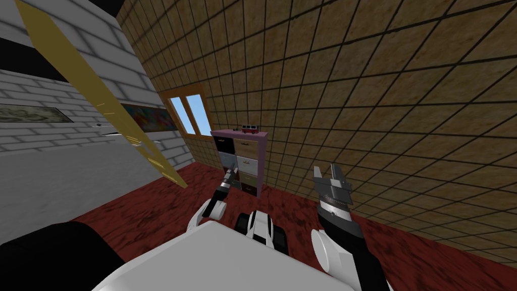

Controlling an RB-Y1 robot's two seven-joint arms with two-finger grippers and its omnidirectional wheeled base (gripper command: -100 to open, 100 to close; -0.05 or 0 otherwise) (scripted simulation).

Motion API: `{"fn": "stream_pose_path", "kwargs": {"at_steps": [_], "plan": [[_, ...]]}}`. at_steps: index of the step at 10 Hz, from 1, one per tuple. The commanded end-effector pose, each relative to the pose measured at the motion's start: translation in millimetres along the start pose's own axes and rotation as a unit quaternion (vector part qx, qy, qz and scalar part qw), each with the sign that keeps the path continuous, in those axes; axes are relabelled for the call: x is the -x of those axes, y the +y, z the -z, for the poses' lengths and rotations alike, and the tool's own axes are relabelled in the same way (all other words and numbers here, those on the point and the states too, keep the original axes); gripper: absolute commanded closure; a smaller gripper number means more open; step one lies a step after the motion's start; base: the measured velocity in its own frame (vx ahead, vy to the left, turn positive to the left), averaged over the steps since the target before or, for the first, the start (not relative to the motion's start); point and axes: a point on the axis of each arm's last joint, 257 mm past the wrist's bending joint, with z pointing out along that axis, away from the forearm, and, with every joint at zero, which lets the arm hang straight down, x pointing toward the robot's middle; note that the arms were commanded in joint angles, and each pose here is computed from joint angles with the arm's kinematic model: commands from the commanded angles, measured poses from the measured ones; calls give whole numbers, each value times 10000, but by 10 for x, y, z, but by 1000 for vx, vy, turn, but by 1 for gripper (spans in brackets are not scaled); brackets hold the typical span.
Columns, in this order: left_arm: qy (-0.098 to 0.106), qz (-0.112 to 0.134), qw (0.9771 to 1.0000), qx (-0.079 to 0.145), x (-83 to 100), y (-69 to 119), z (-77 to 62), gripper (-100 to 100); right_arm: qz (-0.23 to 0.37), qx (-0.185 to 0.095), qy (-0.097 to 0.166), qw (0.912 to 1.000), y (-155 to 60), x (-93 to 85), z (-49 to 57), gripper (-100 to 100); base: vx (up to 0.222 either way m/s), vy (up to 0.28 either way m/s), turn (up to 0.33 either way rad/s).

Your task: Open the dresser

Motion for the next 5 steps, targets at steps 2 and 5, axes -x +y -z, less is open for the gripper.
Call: {"fn": "stream_pose_path", "kwargs": {"at_steps": [2,5], "plan": [[-5,-10,9996,265,-1,289,54,-100,0,0,0,10000,0,0,0,0,79,-25,-18],[-41,34,9988,494,-35,537,102,-100,0,0,0,10000,0,0,0,0,92,-20,-21]]}}
